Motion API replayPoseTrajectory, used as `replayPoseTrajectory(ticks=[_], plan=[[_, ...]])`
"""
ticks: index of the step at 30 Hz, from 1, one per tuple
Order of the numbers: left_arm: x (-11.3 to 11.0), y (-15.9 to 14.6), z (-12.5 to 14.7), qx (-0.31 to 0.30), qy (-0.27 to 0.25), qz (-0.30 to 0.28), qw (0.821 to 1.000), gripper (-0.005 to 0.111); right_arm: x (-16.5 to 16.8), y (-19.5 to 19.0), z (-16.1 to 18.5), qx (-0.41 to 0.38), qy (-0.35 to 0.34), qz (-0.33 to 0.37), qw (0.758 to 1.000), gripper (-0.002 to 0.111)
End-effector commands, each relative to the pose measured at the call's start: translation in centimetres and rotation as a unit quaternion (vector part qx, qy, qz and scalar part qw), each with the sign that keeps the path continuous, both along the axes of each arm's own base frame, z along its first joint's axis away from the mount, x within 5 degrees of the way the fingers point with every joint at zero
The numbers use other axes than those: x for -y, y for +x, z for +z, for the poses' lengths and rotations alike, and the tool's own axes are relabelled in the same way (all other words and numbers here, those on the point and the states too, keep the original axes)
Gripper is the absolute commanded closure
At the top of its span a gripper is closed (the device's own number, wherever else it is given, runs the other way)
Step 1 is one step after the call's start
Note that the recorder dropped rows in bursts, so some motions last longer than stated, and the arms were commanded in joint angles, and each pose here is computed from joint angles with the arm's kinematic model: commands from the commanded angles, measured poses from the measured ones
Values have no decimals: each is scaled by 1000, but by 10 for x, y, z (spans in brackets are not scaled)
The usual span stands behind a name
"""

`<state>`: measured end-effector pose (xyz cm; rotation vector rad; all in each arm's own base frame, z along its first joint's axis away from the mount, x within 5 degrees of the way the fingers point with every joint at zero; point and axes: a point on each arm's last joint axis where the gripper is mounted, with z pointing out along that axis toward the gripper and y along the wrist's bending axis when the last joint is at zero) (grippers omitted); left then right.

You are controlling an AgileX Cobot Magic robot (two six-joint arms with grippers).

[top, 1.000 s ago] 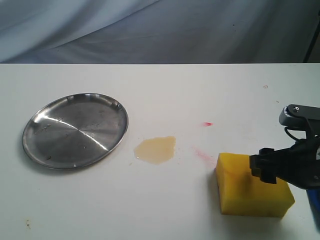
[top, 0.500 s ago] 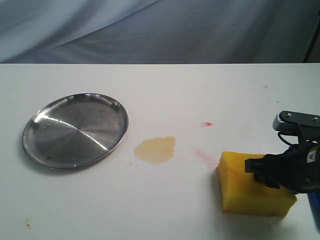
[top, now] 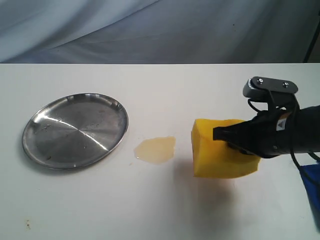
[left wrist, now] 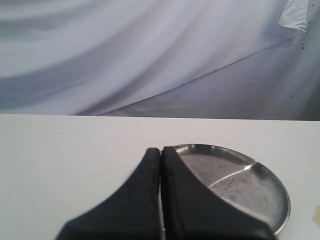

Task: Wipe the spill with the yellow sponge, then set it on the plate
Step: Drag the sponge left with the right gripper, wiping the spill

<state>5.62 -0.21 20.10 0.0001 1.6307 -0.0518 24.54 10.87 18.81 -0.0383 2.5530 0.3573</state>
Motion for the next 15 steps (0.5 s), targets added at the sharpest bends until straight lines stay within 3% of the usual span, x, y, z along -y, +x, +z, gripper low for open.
replayPoseTrajectory(ticks=[1, 15], plan=[[0, 0, -1, 1, -1, 0, 1000, 105, -9, 12, 7, 25, 25, -11, 999, 108], [0, 0, -1, 1, 0, 0, 1000, 105, -56, 64, -25, -8, 41, -11, 999, 108]])
